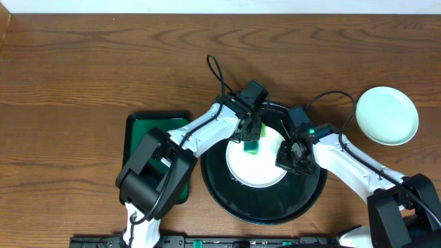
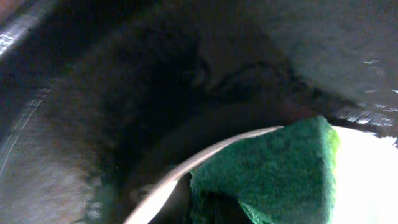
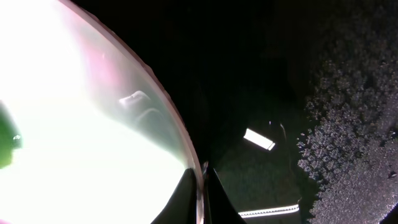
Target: Clean dirty plates on tray and stack at the side
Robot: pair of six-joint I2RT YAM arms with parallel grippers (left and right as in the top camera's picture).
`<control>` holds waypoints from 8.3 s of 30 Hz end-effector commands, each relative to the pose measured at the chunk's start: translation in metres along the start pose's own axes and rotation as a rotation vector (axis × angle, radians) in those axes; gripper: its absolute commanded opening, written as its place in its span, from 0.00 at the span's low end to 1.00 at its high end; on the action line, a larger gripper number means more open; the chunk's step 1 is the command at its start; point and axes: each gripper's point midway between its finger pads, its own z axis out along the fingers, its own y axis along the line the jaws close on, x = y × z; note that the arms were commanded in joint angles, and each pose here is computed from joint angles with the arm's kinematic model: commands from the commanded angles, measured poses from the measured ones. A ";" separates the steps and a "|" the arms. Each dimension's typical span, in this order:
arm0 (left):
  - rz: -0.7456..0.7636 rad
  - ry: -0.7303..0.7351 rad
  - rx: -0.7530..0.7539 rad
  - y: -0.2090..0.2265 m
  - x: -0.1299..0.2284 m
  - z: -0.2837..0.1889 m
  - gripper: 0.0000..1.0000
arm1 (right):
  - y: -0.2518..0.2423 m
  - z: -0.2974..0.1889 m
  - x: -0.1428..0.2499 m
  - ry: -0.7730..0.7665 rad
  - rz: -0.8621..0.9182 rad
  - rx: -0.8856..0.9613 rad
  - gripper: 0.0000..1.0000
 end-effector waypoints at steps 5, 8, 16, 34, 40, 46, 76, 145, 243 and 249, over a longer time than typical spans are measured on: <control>0.090 0.073 -0.781 0.171 0.026 0.000 0.07 | -0.016 0.006 0.005 0.012 0.000 0.073 0.01; 0.116 0.138 -0.811 0.175 0.039 -0.007 0.07 | -0.016 0.006 0.005 0.013 -0.006 0.072 0.01; 0.211 0.338 -0.730 0.160 0.077 -0.008 0.07 | -0.016 0.006 0.005 0.014 -0.007 0.073 0.01; 0.283 0.391 -0.513 0.098 0.107 0.015 0.07 | 0.009 0.007 -0.003 -0.003 -0.067 -0.044 0.77; 0.274 0.379 -0.508 0.098 0.103 0.012 0.07 | 0.010 0.007 -0.004 -0.008 -0.068 -0.047 0.77; 0.268 0.375 -0.485 0.093 0.102 0.011 0.07 | 0.039 0.000 -0.009 -0.011 -0.101 -0.180 0.69; 0.157 0.435 -0.294 0.076 0.107 0.019 0.07 | 0.095 -0.010 -0.005 -0.043 -0.250 -0.410 0.57; 0.026 0.497 -0.409 0.092 0.125 0.003 0.07 | 0.096 0.005 0.008 -0.098 -0.188 -0.316 0.01; -0.210 0.074 -0.204 0.098 0.059 -0.137 0.07 | 0.107 0.031 0.012 -0.169 -0.231 -0.303 0.01; -0.283 0.076 -0.366 0.132 0.074 -0.158 0.07 | 0.122 -0.011 0.004 -0.289 -0.400 -0.380 0.01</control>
